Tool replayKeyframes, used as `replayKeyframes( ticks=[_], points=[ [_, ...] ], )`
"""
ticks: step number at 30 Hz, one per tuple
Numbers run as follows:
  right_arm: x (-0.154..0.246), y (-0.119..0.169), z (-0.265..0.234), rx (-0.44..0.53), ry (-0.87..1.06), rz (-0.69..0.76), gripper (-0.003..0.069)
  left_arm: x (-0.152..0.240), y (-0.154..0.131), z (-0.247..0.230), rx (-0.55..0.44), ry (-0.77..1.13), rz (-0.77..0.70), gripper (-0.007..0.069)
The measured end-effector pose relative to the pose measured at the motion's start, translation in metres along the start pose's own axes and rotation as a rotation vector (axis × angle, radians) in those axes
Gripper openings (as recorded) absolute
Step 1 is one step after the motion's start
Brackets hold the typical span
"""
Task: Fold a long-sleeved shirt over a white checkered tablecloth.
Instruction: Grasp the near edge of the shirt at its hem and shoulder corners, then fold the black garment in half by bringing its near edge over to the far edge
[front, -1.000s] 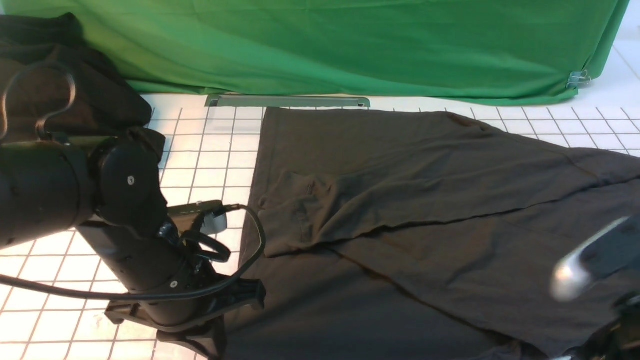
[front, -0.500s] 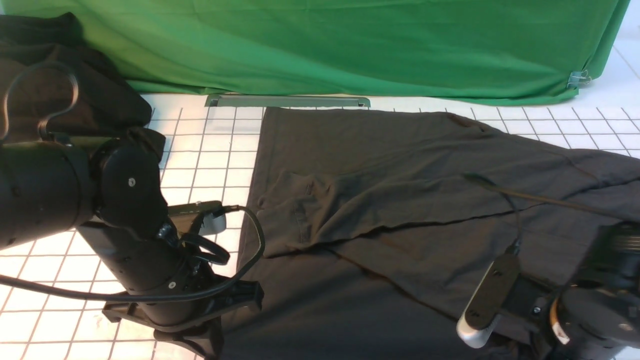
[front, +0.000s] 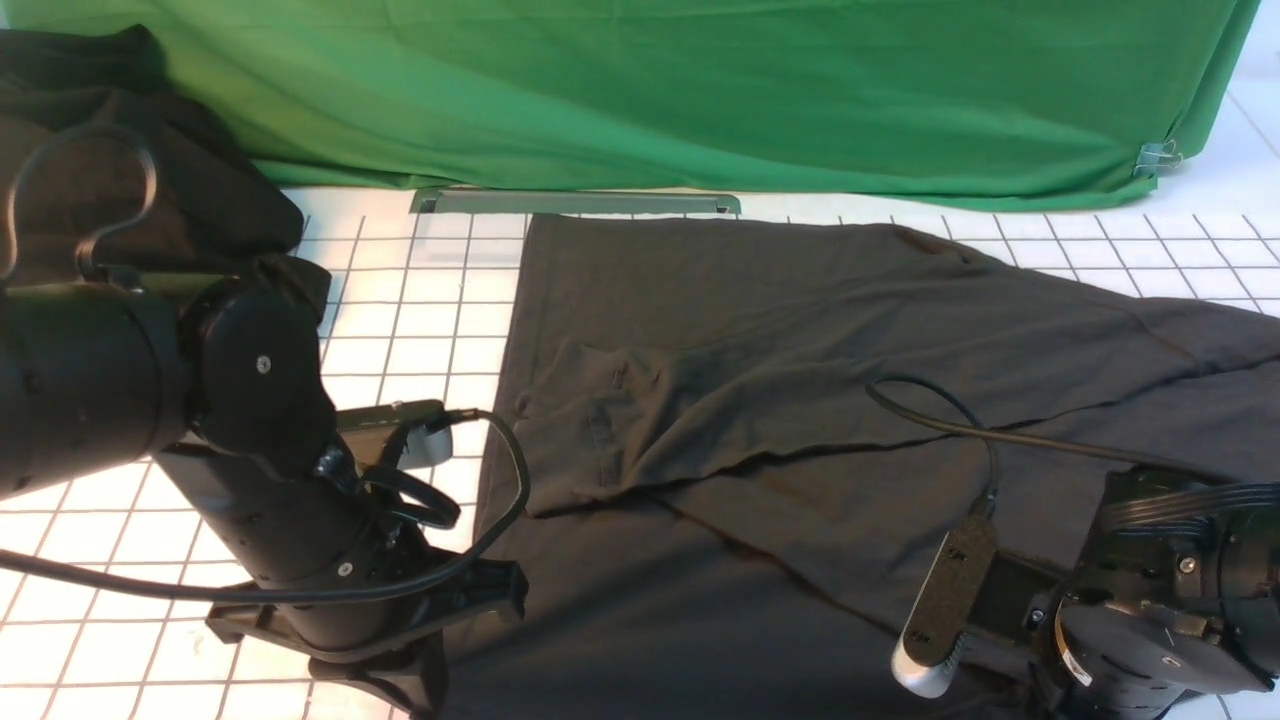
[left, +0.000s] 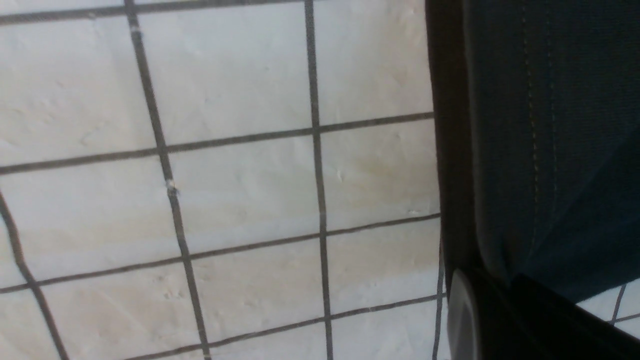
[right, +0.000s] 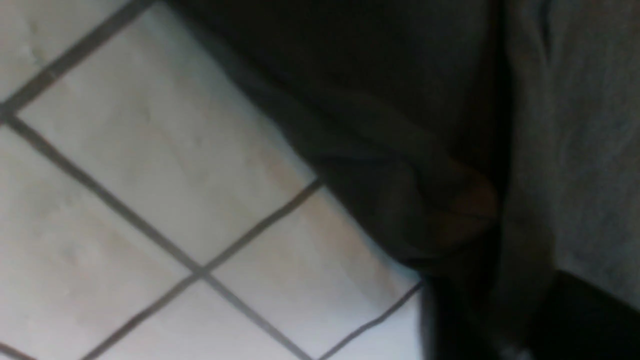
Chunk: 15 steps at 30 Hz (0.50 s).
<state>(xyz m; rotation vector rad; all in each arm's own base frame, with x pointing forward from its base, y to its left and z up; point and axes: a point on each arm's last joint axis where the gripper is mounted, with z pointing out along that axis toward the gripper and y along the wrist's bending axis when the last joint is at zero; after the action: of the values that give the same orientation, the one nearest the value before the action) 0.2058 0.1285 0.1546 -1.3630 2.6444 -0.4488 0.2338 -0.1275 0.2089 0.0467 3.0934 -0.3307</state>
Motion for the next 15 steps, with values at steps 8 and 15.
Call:
replayKeyframes(
  ticks=[8,15],
  points=[
    [-0.001,-0.002,-0.004,-0.003,0.011,0.032,0.0021,0.003,-0.001,-0.008,0.008,-0.004,0.008,0.0006],
    [0.016,-0.001,-0.037,-0.082,0.038,0.13,0.0019,0.022,0.001,-0.038,0.025,-0.021,0.032,0.0006]
  ],
)
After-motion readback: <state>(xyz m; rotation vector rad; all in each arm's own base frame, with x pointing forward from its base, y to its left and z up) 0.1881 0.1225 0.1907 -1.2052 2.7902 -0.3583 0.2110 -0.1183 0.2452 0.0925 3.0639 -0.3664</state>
